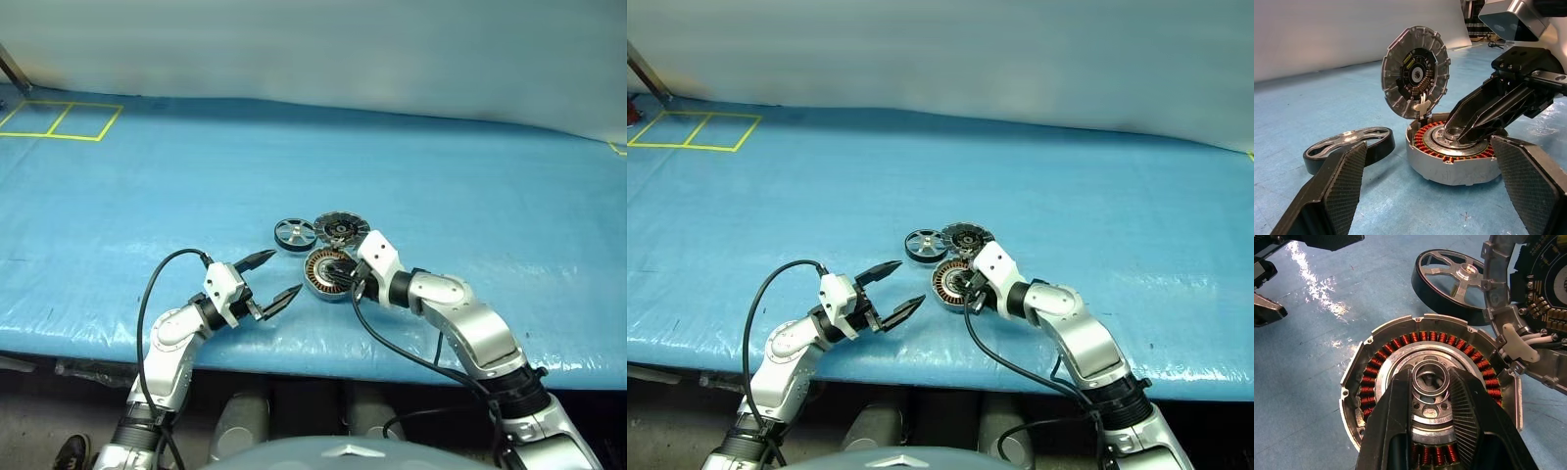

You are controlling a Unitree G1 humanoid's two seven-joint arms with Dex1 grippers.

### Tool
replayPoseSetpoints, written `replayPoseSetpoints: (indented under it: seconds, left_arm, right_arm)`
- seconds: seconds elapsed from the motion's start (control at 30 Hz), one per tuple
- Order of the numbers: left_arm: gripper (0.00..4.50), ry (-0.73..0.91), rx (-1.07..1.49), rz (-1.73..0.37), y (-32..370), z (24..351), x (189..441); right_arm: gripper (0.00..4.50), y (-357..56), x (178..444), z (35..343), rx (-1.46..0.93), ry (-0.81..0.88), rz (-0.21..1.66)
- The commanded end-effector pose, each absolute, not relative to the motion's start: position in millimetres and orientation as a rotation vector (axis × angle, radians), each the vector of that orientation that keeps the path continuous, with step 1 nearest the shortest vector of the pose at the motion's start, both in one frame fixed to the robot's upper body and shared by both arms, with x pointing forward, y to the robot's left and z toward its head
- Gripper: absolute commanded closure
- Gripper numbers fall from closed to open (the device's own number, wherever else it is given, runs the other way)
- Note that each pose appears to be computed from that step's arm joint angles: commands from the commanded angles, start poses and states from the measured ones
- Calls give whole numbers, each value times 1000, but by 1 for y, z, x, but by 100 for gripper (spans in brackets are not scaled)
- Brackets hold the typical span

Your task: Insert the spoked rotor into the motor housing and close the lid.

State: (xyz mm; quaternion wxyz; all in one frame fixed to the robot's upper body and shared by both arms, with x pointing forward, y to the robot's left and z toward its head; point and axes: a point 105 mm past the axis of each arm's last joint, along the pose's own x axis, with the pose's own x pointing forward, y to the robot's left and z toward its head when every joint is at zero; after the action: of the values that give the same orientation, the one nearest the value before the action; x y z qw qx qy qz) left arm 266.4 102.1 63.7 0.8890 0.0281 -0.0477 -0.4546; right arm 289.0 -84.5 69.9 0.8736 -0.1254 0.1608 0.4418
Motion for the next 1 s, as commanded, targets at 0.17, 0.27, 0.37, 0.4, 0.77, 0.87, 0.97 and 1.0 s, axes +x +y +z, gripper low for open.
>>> replayPoseSetpoints:
  seconds: [0.17,0.27,0.37,0.4,0.77,0.87,0.97,1.0]
  left_arm:
    - [6,-118,72,-953,100,67,265]
    - [6,-118,72,-953,100,67,265]
    - [6,-118,71,-953,100,67,266]
    - [6,-117,71,-954,99,67,265]
    - [6,-111,74,-961,99,66,265]
    - [6,-110,74,-962,99,66,265]
    - [6,-103,77,-960,99,64,264]
    - [6,-97,80,-961,99,62,264]
  right_arm:
    - [376,-83,290,80,-273,292,924]
    - [376,-84,289,80,-278,292,924]
    - [376,-86,289,80,-282,294,920]
    - [376,-86,288,79,-281,296,920]
    - [376,-89,288,77,-276,306,900]
    - [376,-90,290,78,-275,301,895]
    - [376,-89,290,80,-270,293,898]
    - [376,-88,290,81,-261,288,900]
